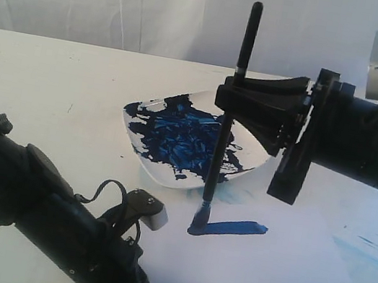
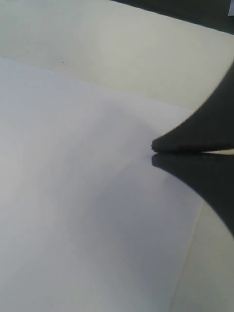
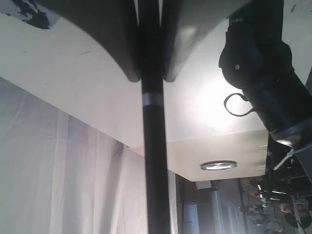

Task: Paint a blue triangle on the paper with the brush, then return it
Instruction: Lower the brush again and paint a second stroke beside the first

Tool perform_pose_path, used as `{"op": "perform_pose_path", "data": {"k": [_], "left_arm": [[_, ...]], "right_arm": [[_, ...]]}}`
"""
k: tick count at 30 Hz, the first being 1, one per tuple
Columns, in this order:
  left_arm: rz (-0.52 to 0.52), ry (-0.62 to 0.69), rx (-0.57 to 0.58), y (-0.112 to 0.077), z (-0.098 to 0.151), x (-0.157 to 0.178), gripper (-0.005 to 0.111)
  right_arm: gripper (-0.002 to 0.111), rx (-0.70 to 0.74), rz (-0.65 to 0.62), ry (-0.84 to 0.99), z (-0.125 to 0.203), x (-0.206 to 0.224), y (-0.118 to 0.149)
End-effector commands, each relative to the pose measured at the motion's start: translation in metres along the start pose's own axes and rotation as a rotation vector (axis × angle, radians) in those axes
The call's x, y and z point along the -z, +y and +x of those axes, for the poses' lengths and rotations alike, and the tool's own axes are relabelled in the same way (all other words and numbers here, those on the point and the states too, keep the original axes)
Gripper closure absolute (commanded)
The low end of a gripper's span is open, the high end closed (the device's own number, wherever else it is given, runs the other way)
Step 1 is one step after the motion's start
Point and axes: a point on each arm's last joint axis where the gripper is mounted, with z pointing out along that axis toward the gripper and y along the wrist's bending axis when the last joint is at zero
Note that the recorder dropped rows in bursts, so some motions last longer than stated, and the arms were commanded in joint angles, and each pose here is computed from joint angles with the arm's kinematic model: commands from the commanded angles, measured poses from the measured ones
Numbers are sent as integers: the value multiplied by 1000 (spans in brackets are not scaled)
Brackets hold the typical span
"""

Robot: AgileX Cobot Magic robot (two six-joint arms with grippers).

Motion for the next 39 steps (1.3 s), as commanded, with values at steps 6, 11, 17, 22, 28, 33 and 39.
{"op": "perform_pose_path", "data": {"k": [6, 11, 17, 22, 28, 33, 39], "left_arm": [[15, 12, -18, -3, 1, -1, 107], [15, 12, -18, -3, 1, -1, 107], [15, 12, -18, -3, 1, -1, 107], [15, 12, -18, -3, 1, -1, 107], [15, 12, -18, -3, 1, -1, 107], [15, 12, -18, -3, 1, -1, 107], [15, 12, -18, -3, 1, -1, 107]], "right_arm": [[108, 69, -16, -14, 8, -5, -8], [108, 108, -62, -25, 5, -17, -6], [108, 110, -78, 29, 16, -30, -6], [108, 159, -76, 38, 24, -32, -9], [108, 127, -78, 58, 34, -35, -13], [108, 155, -81, 62, 37, -35, -14], [108, 160, -79, 59, 36, -35, -14]]}}
